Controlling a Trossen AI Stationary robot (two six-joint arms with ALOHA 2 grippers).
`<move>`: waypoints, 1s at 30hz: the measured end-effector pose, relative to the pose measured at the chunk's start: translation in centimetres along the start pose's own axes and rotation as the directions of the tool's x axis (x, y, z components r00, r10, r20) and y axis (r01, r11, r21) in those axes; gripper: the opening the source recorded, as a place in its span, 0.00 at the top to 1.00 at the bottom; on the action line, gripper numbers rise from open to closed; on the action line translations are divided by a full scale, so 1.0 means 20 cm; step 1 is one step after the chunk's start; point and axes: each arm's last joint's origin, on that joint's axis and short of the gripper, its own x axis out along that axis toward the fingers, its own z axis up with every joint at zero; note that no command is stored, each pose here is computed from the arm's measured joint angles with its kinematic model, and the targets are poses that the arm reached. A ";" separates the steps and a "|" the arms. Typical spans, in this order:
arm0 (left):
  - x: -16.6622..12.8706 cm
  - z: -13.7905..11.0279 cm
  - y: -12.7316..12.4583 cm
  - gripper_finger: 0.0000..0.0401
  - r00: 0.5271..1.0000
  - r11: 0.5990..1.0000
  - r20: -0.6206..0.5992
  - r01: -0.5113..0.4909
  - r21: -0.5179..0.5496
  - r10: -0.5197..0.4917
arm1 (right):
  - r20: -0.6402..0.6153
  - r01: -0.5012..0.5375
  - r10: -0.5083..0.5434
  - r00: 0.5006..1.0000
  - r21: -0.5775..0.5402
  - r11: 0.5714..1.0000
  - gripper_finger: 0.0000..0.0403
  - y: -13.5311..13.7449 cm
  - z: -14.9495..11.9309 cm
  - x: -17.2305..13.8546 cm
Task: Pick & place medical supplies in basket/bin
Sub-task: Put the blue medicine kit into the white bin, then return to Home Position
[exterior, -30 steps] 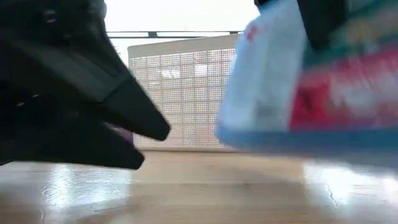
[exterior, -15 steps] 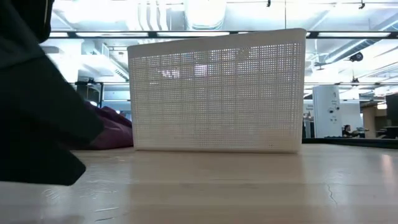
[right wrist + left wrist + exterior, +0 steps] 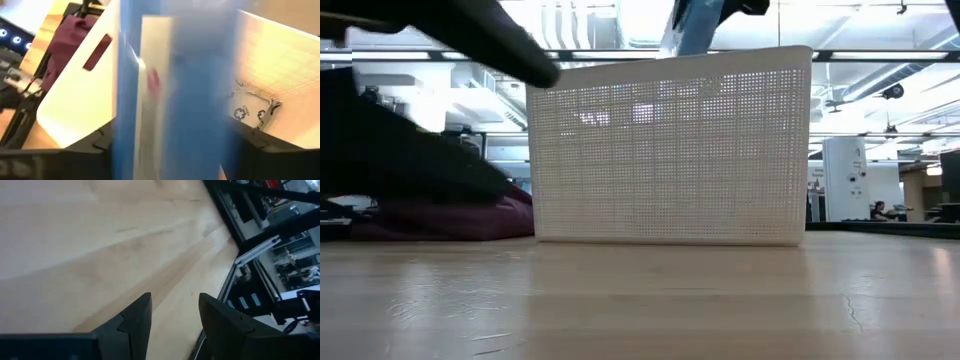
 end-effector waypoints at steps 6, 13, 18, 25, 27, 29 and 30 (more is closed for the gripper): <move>0.00 0.04 -0.05 0.63 1.000 0.998 0.009 0.011 0.061 -0.012 | 0.008 0.005 -0.005 1.000 -0.038 0.999 0.31 -0.01 0.02 0.01; 0.03 0.23 -0.06 0.63 0.999 0.993 -0.009 -0.030 0.117 0.031 | 0.031 0.051 -0.046 0.998 -0.176 0.983 0.28 -0.04 0.04 0.01; 0.03 0.48 -0.10 0.63 0.998 0.989 0.051 -0.039 0.142 0.032 | 0.100 0.197 -0.175 0.980 -0.311 0.930 0.31 -0.12 -0.02 -0.12; -0.09 1.03 -0.19 0.63 0.993 0.948 0.088 0.043 0.315 -0.074 | 0.131 0.109 -0.052 0.990 -0.479 0.871 0.35 -0.22 -0.20 -0.34; -0.16 1.18 -0.22 0.63 0.978 0.906 0.078 0.147 0.398 -0.192 | 0.166 0.101 -0.018 0.986 -0.508 0.856 0.36 -0.27 -0.26 -0.40; -0.23 1.31 -0.23 0.63 0.947 0.857 0.071 0.250 0.451 -0.314 | 0.178 0.069 0.034 0.983 -0.542 0.837 0.38 -0.32 -0.32 -0.45; -0.27 1.37 -0.22 0.63 0.931 0.841 0.062 0.293 0.455 -0.359 | 0.173 0.037 0.074 0.982 -0.559 0.828 0.38 -0.34 -0.36 -0.46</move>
